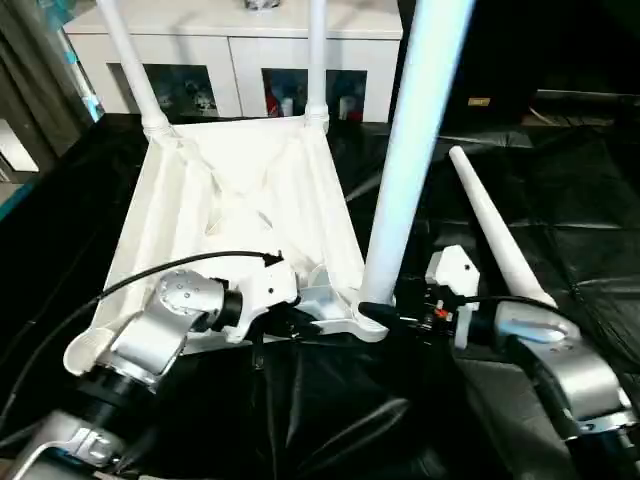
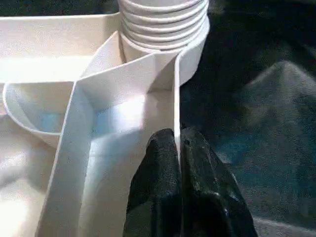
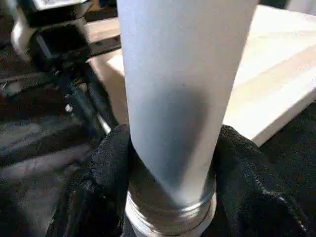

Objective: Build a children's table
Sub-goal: Pick table leg

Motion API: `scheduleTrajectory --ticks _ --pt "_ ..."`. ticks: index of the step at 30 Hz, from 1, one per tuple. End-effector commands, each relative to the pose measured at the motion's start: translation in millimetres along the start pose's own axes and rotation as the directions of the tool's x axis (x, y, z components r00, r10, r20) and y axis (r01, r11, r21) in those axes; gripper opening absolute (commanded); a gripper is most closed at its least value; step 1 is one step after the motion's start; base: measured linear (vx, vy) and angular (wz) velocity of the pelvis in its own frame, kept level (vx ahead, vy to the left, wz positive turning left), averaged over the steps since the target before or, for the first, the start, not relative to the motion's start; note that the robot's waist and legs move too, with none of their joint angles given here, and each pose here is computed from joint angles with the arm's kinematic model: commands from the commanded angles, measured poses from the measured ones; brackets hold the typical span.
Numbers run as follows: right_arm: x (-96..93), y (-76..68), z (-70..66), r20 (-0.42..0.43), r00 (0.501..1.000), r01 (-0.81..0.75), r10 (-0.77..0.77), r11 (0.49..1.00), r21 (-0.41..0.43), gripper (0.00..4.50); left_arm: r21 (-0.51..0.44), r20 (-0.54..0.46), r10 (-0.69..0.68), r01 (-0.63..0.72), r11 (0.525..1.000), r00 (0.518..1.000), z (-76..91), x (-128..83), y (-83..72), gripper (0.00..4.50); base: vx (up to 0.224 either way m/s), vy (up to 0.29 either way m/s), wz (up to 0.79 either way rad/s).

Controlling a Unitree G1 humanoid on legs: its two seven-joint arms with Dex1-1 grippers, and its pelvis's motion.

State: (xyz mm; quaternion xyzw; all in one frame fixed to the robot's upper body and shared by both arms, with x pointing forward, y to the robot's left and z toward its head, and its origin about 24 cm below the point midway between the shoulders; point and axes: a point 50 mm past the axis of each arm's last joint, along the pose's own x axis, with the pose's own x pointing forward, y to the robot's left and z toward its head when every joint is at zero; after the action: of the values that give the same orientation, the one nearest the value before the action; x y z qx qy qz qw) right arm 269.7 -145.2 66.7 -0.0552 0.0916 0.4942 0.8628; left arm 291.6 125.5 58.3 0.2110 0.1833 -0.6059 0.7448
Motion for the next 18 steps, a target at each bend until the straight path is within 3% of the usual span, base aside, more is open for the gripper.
scheduleTrajectory --ticks 1,5,9,13,17,18 --pt "4.5 6.9 -18.8 -0.056 0.998 0.001 0.003 0.997 0.072 2.13 0.074 0.061 0.069 -0.074 0.995 0.996 21.3 -0.5 11.5 0.0 0.0 0.0 0.0" --pt "18.7 6.4 -32.8 -0.047 0.987 0.158 -0.152 0.97 0.184 2.09 0.011 0.055 0.182 -0.183 0.983 0.982 23.8 15.2 22.4 0.0 0.0 0.0 0.0" --pt "34.6 2.6 -40.8 -0.109 0.944 0.327 -0.311 0.926 0.19 2.07 -0.015 0.039 0.272 -0.272 0.962 0.961 33.5 34.2 27.8 0.0 0.0 0.0 0.0" --pt "56.1 2.1 -39.5 -0.145 0.907 0.42 -0.396 0.879 0.228 2.07 -0.063 0.056 0.324 -0.321 0.945 0.944 46.1 55.6 28.1 0.0 -0.014 0.003 0.0" --pt "65.2 7.5 -33.7 -0.107 0.931 0.364 -0.348 0.897 0.252 2.07 -0.041 0.081 0.309 -0.306 0.951 0.948 52.2 63.0 26.1 0.0 0.0 0.0 0.0" --pt "65.5 7.9 -32.9 -0.099 0.934 0.358 -0.344 0.898 0.258 2.62 -0.039 0.084 0.304 -0.302 0.953 0.949 52.2 63.1 25.9 0.0 0.0 0.0 0.0"
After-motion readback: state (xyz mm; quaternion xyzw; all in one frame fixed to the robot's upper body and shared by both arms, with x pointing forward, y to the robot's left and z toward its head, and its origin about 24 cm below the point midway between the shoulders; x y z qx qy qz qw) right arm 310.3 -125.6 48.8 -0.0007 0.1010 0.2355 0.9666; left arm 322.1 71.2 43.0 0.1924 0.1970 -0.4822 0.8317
